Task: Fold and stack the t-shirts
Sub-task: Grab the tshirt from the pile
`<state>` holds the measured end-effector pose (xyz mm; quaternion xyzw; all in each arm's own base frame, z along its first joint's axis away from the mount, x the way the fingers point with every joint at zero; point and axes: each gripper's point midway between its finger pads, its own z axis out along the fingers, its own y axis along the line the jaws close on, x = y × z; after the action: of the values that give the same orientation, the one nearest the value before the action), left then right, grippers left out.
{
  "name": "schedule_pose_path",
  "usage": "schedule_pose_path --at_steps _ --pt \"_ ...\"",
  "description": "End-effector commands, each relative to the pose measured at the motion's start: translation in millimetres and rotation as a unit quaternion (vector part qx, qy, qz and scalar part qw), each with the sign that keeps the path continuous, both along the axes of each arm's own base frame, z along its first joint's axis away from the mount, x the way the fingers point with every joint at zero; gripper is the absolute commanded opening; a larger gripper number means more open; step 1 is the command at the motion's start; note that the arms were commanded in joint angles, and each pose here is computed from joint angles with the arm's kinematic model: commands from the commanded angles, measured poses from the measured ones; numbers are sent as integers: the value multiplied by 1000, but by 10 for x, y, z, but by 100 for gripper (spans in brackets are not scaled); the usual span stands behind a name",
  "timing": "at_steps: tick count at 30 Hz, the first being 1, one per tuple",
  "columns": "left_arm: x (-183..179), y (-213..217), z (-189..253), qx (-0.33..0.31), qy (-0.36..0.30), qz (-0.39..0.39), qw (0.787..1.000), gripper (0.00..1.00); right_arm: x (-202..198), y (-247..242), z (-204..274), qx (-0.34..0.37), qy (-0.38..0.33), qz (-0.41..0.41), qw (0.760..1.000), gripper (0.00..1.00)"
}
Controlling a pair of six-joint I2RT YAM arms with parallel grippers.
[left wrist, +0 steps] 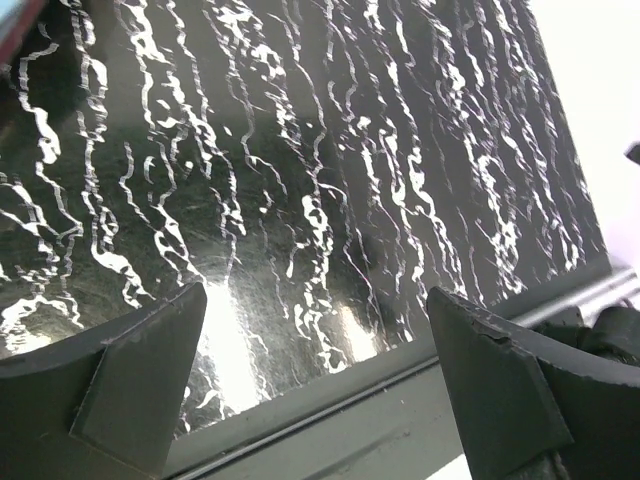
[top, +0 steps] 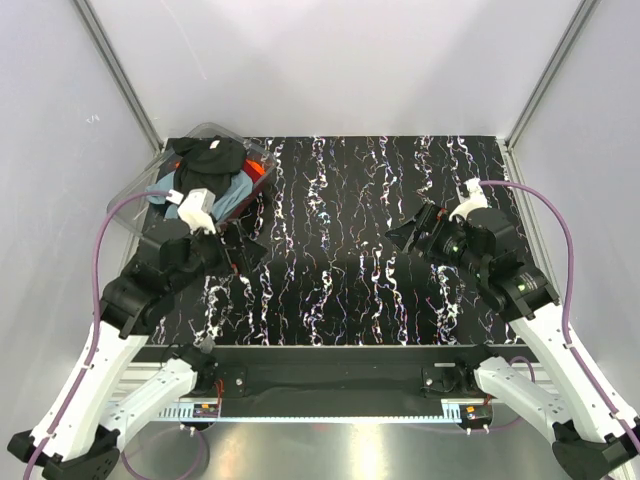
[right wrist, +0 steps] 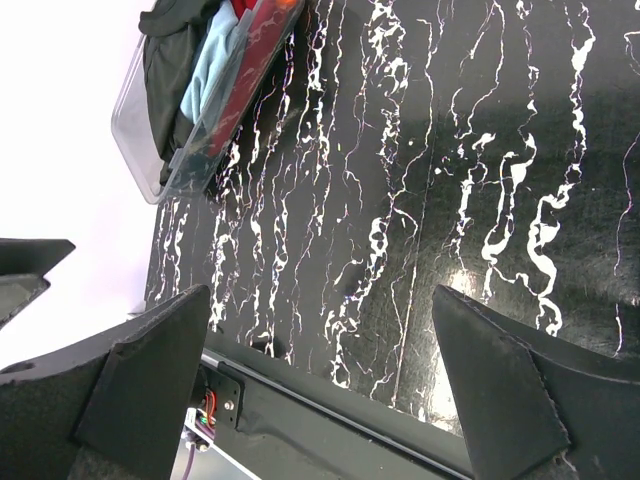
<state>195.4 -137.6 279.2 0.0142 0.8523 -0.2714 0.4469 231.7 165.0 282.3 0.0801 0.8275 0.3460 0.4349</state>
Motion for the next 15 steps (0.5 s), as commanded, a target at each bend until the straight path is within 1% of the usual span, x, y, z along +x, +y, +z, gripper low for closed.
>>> schedule_pose_path --at_steps 1,2,3,4,5,6,7,8,10,11,12,14,15 --pt "254 145 324 5 -54 62 997 99 14 18 41 8 0 -3 1000 100" --pt "359 192 288 25 -50 82 995 99 12 32 4 9 7 -1 1000 100" --pt "433 282 346 39 -56 109 992 98 16 36 -21 8 10 -1 1000 100" --pt "539 456 351 66 -61 160 983 98 26 42 -46 8 15 -2 1000 100" --pt "651 517 247 96 -40 183 978 95 31 50 -69 7 18 0 1000 100" --pt "731 573 325 106 -43 202 973 95 27 60 -75 8 20 2 1000 100" --pt "813 676 310 127 -40 231 964 95 22 71 -82 8 21 6 1000 100" --pt "955 724 200 149 -21 248 957 94 21 86 -80 8 19 11 1000 100" --pt "1129 852 248 164 -21 283 945 93 4 124 -53 13 13 25 1000 99" --pt "1281 940 159 179 -8 303 936 91 -25 133 -50 11 4 36 999 100" --pt "1417 1060 122 194 0 326 925 88 -62 174 -21 20 -10 53 998 100" --pt "1560 1183 119 199 3 348 916 84 -97 195 25 27 -23 64 997 100" --pt "1650 1242 151 190 -1 361 913 83 -113 204 53 31 -29 69 997 100"
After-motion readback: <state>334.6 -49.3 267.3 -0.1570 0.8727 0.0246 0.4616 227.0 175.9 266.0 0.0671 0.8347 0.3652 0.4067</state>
